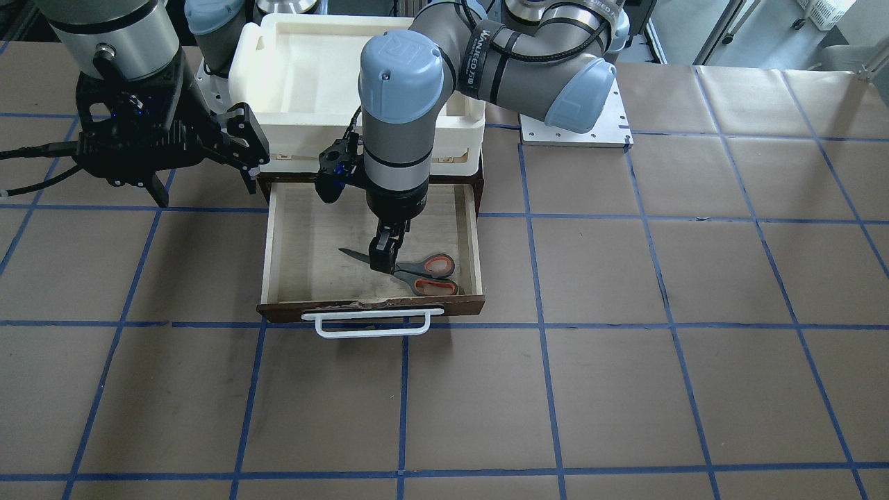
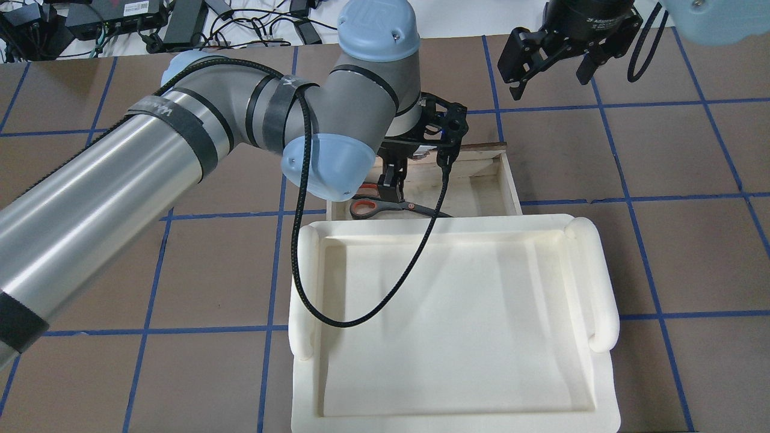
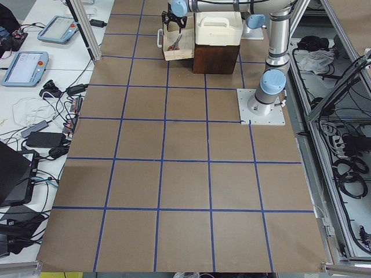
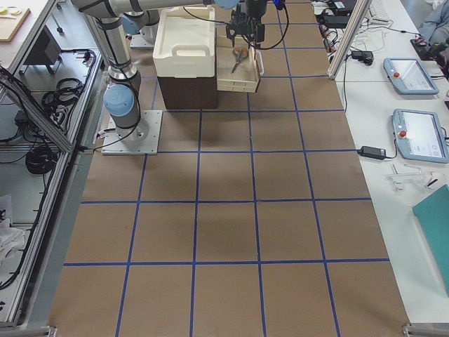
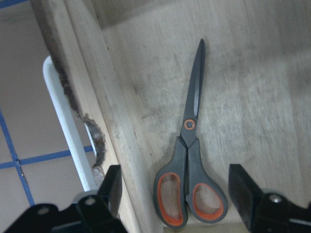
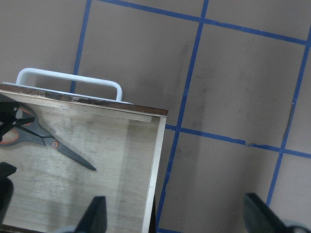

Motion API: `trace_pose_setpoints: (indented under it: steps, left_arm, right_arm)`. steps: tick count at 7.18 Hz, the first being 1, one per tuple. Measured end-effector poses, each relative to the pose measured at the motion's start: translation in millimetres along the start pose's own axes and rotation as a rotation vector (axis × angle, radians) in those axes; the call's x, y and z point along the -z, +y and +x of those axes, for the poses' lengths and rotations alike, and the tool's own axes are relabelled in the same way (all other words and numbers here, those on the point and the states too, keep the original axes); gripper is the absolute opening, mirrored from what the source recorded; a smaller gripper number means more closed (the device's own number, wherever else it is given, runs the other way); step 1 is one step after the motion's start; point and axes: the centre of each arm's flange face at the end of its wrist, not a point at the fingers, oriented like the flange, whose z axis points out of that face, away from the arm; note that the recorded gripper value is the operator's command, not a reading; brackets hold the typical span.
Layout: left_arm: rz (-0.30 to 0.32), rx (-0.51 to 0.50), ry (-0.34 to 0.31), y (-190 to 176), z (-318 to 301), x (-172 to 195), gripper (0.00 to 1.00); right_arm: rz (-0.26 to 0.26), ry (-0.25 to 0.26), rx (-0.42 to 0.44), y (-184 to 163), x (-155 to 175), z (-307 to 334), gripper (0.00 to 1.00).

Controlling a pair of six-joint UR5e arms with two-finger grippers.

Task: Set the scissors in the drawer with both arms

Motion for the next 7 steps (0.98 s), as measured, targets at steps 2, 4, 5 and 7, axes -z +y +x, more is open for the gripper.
trace_pose_setpoints:
  steps: [2, 4, 5, 7]
  left_arm:
    - [0.011, 0.266, -0.045, 13, -4, 24, 0.89]
    - [0.028, 0.524, -0.090, 44, -9, 57, 0.95]
    - [0.035, 0.645, -0.108, 65, -12, 74, 0.98]
    - [0.040, 0.882, -0.128, 124, -18, 103, 1.00]
  right_arm:
    - [0.000, 0.000, 0.001, 0, -1, 0, 1.00]
    - [0.001, 0.000, 0.002, 0, -2, 0, 1.00]
    - [0.001, 0.001, 0.002, 0, -2, 0, 1.00]
    - [0.000, -0.002, 0.003, 0, -2, -1, 1.00]
